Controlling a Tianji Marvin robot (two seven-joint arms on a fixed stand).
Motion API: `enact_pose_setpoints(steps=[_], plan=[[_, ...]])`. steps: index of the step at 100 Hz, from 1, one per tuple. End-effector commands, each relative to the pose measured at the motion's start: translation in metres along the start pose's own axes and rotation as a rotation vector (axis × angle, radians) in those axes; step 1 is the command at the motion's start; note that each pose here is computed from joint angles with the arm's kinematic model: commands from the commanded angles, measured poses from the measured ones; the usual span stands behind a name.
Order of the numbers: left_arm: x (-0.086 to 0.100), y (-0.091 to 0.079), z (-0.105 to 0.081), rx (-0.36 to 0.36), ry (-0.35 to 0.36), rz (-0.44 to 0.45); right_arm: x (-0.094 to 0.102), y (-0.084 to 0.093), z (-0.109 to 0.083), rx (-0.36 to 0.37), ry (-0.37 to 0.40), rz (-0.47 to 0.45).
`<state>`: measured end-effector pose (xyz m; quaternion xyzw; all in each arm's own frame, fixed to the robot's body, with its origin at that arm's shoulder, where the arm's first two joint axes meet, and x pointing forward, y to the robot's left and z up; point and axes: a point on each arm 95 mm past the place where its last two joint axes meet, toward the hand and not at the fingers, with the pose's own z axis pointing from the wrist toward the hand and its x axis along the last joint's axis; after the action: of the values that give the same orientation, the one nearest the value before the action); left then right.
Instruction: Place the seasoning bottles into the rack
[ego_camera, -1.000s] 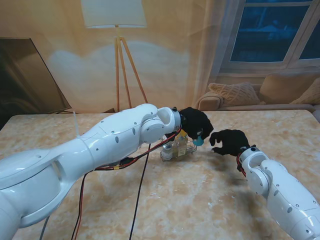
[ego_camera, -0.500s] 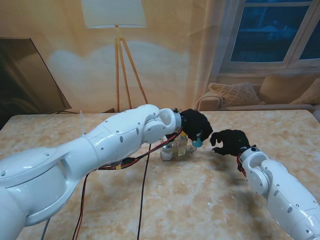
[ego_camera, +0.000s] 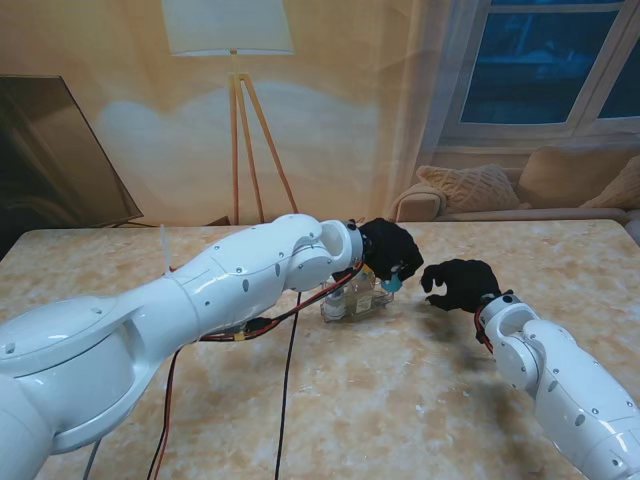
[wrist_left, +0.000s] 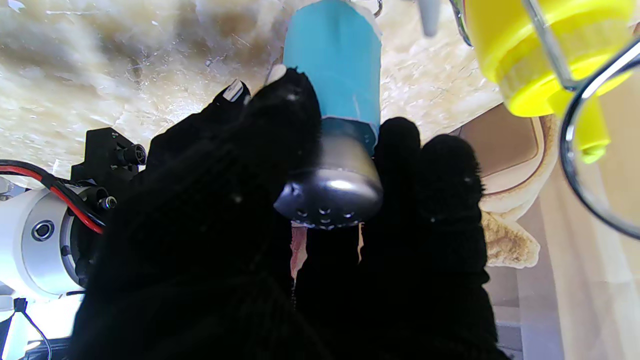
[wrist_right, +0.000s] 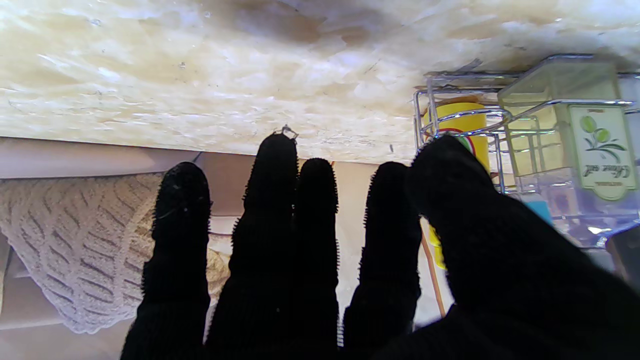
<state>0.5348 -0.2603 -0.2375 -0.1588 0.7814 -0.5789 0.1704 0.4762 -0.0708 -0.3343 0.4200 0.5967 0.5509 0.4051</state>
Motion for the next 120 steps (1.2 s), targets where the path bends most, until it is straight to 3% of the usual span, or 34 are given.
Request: enact_pose_setpoints(steps=[1, 120], plan=[[0.005, 0.002, 0.004, -0.013, 0.010, 0.005, 0.002, -0.006, -0.002, 0.022, 0.000, 0.000], [0.002, 0.023, 0.013, -0.053, -0.006, 0.042, 0.000, -0.008, -0.004, 0.023, -0.009, -0.004]])
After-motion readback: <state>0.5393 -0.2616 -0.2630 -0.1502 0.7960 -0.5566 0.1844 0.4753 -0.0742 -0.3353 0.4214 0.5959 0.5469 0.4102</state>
